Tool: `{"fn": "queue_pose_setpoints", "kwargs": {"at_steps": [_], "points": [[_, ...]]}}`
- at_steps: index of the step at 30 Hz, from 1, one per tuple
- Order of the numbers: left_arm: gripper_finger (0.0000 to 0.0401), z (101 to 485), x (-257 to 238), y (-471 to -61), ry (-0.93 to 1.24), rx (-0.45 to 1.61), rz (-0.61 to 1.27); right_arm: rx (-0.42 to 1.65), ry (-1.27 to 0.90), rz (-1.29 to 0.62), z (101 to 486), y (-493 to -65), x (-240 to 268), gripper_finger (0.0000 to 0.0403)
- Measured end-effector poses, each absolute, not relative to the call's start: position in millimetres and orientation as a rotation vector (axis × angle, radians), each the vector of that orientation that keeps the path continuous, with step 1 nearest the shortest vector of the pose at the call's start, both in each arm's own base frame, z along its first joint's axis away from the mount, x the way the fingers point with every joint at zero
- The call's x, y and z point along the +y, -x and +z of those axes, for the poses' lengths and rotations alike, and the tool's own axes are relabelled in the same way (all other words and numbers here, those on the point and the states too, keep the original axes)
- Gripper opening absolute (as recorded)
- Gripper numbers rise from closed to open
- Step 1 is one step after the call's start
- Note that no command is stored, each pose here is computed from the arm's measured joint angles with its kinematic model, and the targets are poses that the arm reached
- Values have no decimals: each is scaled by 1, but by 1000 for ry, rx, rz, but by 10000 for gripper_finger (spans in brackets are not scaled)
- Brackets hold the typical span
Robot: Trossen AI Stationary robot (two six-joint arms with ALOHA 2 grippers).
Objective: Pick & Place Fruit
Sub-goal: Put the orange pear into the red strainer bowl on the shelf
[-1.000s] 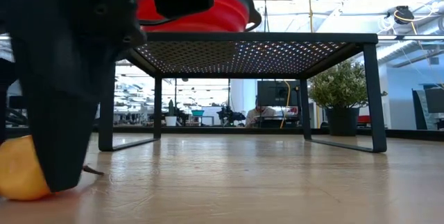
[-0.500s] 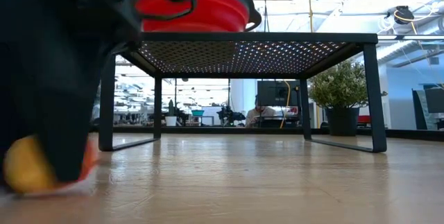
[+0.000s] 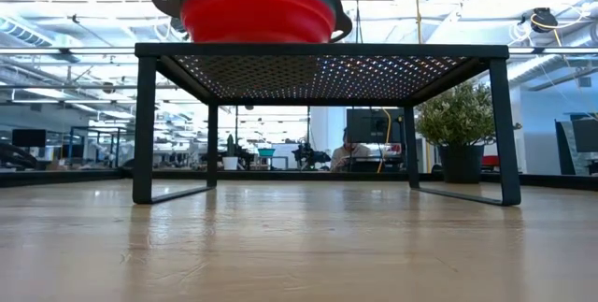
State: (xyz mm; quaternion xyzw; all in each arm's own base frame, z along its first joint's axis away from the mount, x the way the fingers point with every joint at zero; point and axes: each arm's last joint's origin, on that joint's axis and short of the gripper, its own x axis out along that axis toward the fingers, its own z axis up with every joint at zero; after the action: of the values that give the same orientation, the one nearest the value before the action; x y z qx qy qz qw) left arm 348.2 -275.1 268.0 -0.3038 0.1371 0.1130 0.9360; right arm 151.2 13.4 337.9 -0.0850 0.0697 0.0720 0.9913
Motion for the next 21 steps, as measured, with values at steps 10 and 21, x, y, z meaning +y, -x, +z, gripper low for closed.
{"fn": "queue_pose_setpoints", "kwargs": {"at_steps": [10, 21], "points": [[85, 311, -289, -349, 390, -34, 66, 140, 170, 144, 338, -151, 13, 4], [85, 346, -293, -343, 134, -349, -229, 140, 170, 144, 338, -151, 13, 4]]}}
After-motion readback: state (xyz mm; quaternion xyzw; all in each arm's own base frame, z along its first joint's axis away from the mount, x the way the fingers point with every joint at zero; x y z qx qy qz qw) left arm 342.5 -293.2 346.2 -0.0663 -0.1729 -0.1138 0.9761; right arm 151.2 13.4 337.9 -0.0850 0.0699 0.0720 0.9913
